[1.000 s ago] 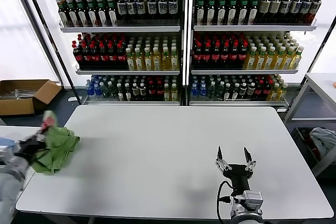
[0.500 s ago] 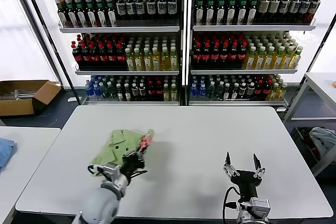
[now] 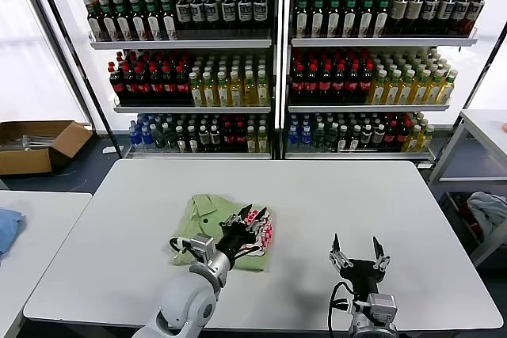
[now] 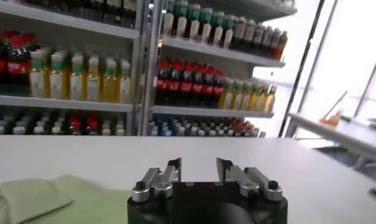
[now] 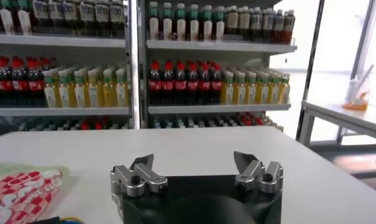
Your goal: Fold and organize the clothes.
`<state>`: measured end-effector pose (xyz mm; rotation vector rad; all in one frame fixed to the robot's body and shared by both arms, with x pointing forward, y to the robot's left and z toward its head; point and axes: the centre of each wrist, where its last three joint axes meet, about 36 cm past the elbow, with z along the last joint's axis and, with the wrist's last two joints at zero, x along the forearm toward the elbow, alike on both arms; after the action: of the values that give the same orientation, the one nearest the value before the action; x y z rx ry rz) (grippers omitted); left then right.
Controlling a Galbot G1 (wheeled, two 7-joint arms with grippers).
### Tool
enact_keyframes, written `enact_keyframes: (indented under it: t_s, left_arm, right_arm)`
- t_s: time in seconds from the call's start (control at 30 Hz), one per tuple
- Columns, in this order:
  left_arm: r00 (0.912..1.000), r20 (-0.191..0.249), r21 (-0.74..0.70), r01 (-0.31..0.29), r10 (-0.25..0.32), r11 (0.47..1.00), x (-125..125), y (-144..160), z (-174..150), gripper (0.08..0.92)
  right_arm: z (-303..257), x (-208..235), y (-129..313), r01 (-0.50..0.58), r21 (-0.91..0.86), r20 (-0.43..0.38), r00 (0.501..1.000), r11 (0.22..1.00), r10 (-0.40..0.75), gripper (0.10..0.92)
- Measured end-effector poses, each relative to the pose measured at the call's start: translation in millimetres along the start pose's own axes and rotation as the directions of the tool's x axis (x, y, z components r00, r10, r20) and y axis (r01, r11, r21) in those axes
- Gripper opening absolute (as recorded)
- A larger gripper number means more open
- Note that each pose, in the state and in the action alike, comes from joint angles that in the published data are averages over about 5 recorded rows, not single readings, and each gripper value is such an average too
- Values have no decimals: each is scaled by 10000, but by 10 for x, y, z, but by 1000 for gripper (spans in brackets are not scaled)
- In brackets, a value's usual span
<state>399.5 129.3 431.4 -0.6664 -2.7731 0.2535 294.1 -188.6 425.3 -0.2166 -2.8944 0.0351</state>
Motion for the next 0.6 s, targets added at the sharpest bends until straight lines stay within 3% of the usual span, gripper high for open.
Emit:
enact_keyframes:
  t_s: [0.17,0.37,0.6]
  left_arm:
    - [9997,241,351,-100,92,9993,12,-81,-42,637]
    - [9961,346,-183,816,-809,9965,101,58,-100,793]
    - [9734,536,-959,2271,-2228,9691,301,433,-192,822]
  right_arm:
    - [-29,-91,83,302,-451,-412,9986,9985,-321,823]
    - [-131,-275,278,1046,-1471,-976,9880,9836,-1197,823]
    - [-254,-549,592,2072,-2426,-1753,9515,9477,-2529,823]
